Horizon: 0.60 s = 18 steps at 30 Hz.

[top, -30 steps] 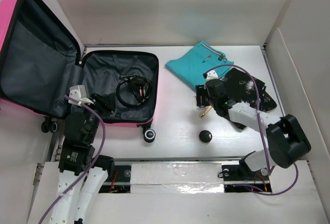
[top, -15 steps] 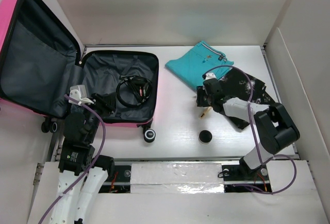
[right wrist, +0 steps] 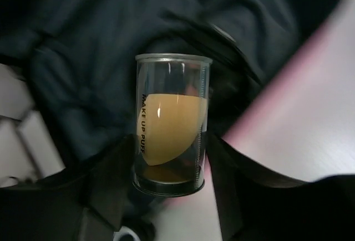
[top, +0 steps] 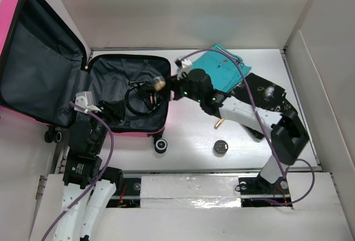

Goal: Pack the luggage

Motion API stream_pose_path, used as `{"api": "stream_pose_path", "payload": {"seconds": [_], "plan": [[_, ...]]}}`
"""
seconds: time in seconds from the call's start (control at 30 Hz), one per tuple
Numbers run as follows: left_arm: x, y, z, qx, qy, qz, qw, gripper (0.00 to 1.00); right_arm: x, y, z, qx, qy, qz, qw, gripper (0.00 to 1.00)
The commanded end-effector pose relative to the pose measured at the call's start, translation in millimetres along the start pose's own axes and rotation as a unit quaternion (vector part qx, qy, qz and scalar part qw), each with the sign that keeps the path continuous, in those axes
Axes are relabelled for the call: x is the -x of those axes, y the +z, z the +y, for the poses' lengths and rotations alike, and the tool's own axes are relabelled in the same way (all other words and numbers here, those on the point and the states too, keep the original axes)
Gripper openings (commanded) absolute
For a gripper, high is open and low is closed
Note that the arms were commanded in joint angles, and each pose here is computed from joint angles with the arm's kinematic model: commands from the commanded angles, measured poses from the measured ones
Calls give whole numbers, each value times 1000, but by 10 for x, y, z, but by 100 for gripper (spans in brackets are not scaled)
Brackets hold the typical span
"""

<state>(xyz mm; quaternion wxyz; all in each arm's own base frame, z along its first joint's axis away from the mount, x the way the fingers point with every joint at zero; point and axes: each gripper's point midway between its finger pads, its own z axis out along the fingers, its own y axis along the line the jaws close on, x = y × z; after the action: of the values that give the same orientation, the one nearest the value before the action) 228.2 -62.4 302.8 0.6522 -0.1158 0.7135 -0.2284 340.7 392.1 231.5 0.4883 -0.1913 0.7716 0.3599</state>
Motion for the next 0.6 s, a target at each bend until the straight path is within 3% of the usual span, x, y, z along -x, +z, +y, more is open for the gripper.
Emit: {"api": "stream_pose_path", "payload": {"seconds": [0.0,0.03,0.2,0.27,0.3,0.37,0.4,0.43,0.47,0.5,0.57], "plan": [[170,-11,-109,-21,5,-28,999,39,826,44,973,191,30,-93,977,82],[171,-14,-106,-20,5,-28,999,39,915,43,970,202,41,-102,973,89],[184,-41,-110,-21,5,-32,999,39,833,-63,588,174,64,-108,977,96],[188,-40,-118,-22,6,-32,999,39,480,-105,244,132,67,-80,986,95],[188,-41,-126,-25,6,-31,999,39,514,-225,146,110,67,-93,987,89],[186,-45,-128,-25,6,-31,999,39,100,-357,-201,53,68,-64,994,77],[186,-41,-122,-24,6,-31,999,39,57,-432,-460,-6,71,-74,995,55],[193,-43,-123,-23,6,-32,999,39,76,-599,-552,-39,71,-87,993,44],[182,-41,-120,-23,7,-30,999,39,-279,-720,-846,-100,83,-52,990,35],[186,-45,-128,-25,6,-31,999,39,-336,-863,-1173,-176,88,-62,979,22],[190,-48,-127,-25,6,-32,999,39,-652,-1170,-1497,-248,104,-42,962,21]]}}
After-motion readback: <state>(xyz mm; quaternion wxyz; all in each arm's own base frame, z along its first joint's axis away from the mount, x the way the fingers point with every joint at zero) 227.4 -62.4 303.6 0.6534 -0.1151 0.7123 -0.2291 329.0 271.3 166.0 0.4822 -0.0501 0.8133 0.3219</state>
